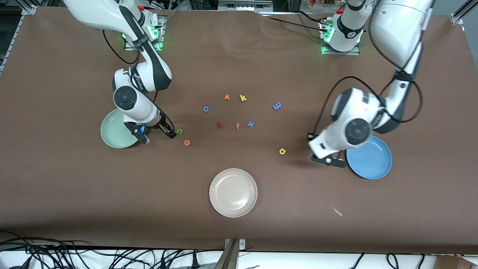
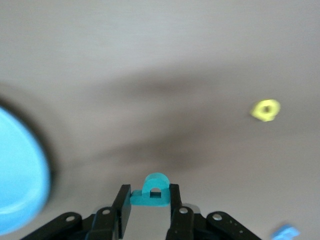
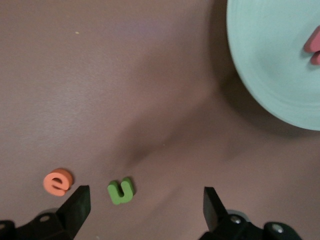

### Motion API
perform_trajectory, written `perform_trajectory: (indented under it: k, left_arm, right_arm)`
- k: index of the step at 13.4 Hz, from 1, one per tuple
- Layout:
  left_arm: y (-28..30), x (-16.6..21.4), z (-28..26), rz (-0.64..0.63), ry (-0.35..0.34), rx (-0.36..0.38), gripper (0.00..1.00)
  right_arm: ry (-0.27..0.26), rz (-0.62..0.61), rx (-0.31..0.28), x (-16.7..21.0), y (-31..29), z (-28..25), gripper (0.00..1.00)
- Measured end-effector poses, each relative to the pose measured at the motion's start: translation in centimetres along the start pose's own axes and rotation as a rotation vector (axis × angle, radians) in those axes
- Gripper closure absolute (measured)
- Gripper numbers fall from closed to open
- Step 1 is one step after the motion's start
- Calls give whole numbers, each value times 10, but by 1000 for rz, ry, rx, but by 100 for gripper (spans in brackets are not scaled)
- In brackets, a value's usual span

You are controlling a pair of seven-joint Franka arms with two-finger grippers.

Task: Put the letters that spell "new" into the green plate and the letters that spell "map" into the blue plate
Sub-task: 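Drop the b on the blue plate while the right gripper reaches the u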

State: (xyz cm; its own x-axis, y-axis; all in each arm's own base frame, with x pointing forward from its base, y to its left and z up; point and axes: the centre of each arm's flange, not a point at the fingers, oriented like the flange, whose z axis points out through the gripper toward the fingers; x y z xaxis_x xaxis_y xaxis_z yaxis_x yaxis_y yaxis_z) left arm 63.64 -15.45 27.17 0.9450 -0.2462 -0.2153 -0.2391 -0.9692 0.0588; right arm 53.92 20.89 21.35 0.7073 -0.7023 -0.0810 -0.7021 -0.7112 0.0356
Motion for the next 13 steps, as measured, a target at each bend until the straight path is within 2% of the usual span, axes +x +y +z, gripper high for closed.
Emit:
perform_trajectory:
  k: [2,5,8,9,10,11,12,13]
  left_arm:
    - [-52,-6,-4,63,-5,-4,65]
    - [-120,-19,-1,103,-31,83,65]
    - [-139,-25,23,129,-72,120,65]
    - [-137,-24,34,144,-87,120,62]
    - [-136,-24,43,169,-99,116,62]
    - [-137,-23,46,196,-104,112,56]
    - [-140,-22,43,211,-99,113,46]
    - [-142,-21,35,214,-92,116,38]
  right_arm:
    - [2,5,2,-4,-3,17,0]
    - [6,7,5,-16,-9,29,0]
    - [7,-4,5,-24,-12,31,2]
    - [7,-9,5,-26,-13,32,2]
    - [7,-13,4,-28,-14,33,10]
    - [8,-14,5,-29,-14,35,23]
    - [9,-15,7,-29,-15,36,31]
    - [9,-15,6,-29,-14,38,31]
